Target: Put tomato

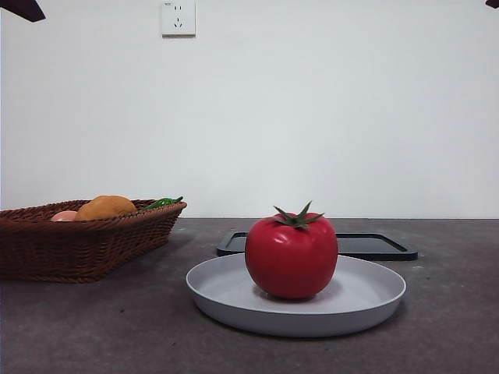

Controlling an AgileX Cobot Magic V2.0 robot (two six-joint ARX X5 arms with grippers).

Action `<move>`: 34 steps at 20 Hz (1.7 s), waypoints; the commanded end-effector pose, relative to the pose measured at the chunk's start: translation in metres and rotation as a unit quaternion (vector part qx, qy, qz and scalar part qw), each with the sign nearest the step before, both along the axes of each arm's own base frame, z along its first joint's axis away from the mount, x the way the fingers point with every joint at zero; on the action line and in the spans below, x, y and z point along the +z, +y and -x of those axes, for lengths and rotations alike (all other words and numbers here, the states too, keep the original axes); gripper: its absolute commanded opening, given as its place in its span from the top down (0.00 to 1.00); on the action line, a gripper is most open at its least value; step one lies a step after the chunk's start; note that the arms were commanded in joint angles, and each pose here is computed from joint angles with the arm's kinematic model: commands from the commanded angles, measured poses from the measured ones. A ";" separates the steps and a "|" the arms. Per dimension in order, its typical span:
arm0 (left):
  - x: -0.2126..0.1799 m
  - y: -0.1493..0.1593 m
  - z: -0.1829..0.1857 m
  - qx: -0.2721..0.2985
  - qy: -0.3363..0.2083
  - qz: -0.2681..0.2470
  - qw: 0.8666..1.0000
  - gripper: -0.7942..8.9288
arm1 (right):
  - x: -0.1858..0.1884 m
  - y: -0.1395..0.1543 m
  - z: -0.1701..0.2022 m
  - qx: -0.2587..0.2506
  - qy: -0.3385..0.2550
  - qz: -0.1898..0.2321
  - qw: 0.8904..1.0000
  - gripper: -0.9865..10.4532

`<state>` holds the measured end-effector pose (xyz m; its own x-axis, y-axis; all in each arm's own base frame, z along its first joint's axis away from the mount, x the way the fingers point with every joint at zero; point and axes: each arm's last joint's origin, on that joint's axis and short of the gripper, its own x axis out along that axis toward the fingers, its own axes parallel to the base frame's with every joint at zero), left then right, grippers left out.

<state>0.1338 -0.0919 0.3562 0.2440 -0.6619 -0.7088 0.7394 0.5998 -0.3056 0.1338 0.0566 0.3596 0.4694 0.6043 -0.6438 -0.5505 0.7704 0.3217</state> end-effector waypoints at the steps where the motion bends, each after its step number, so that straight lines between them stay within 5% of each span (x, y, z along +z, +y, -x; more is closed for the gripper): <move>1: 0.005 -0.001 -0.001 -0.006 -0.011 0.004 1.000 0.37 | 0.004 0.005 -0.006 0.013 -0.007 -0.002 1.000 0.55; 17: 0.005 -0.001 -0.001 -0.006 -0.012 0.005 1.000 0.37 | -0.078 0.091 -0.104 0.087 0.085 0.063 0.991 0.48; 34: 0.005 -0.002 -0.001 -0.006 -0.012 0.005 1.000 0.37 | -0.144 0.142 -0.132 0.112 0.108 0.116 0.981 0.44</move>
